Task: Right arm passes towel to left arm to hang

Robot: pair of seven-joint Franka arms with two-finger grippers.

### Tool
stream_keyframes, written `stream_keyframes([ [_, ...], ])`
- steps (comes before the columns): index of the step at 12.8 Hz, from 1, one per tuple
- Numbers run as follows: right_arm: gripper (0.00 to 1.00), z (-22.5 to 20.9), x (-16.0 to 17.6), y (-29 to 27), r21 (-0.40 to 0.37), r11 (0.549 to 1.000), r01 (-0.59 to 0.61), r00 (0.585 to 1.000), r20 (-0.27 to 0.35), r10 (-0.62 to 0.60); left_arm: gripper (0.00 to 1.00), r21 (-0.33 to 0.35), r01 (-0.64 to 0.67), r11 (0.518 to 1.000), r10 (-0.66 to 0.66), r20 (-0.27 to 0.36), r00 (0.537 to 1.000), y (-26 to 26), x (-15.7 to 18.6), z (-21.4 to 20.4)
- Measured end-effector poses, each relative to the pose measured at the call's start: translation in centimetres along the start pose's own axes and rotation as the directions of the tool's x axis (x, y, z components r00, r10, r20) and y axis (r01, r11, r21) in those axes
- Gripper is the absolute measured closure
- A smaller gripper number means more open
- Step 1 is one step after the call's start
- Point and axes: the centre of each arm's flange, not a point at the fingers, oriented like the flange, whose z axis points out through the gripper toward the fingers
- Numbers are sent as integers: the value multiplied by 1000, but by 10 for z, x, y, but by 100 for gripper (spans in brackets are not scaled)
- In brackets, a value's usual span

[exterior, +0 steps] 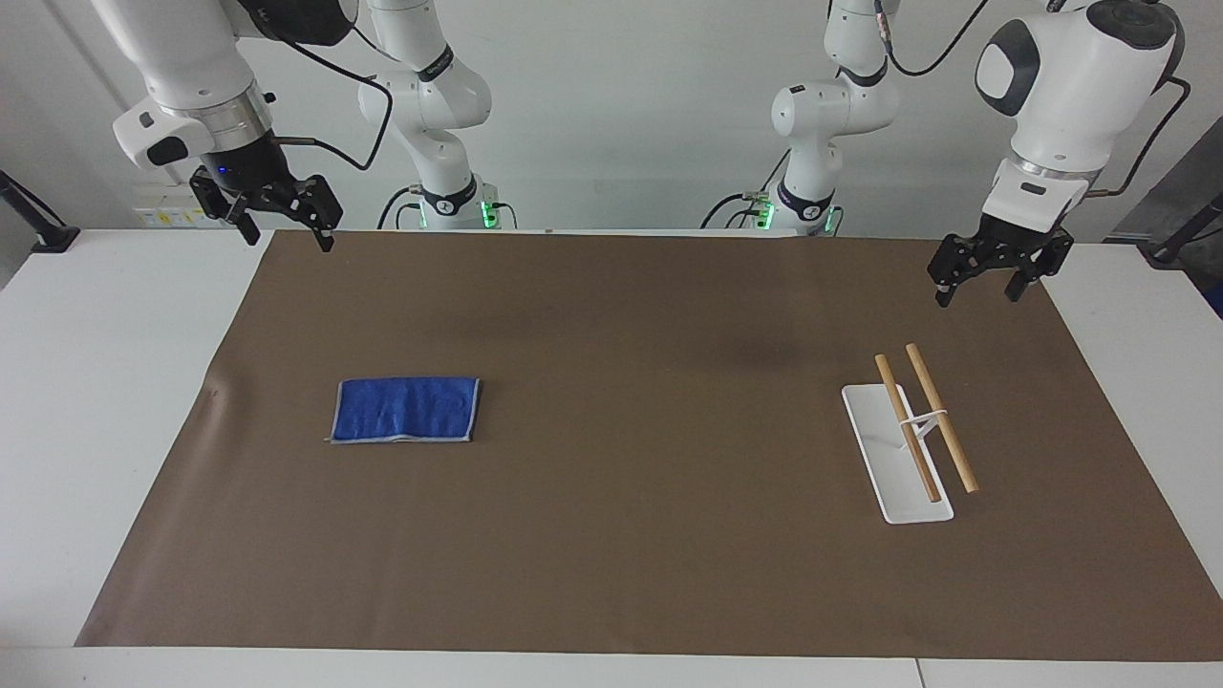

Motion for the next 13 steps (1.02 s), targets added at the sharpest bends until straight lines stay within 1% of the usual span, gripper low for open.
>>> stream_keyframes([
  [5, 0, 0, 0, -3, 0, 1000, 6, 1000, -3, -6, 0, 0, 0, 1000, 0, 0, 1000, 0, 0, 0],
  [9, 0, -1, 4, -8, 0, 1000, 13, 1000, -22, -13, 0, 0, -2, 1000, 2, 3, 1000, 1, 0, 1],
  [11, 0, 11, 17, -19, -2, 999, 32, 999, -39, -32, 0, 0, -8, 1000, 8, 12, 1000, 4, -2, 3],
  [13, 0, 41, 39, -31, -4, 999, 49, 997, -63, -50, 0, 1, -14, 1000, 14, 51, 999, 8, -6, 6],
])
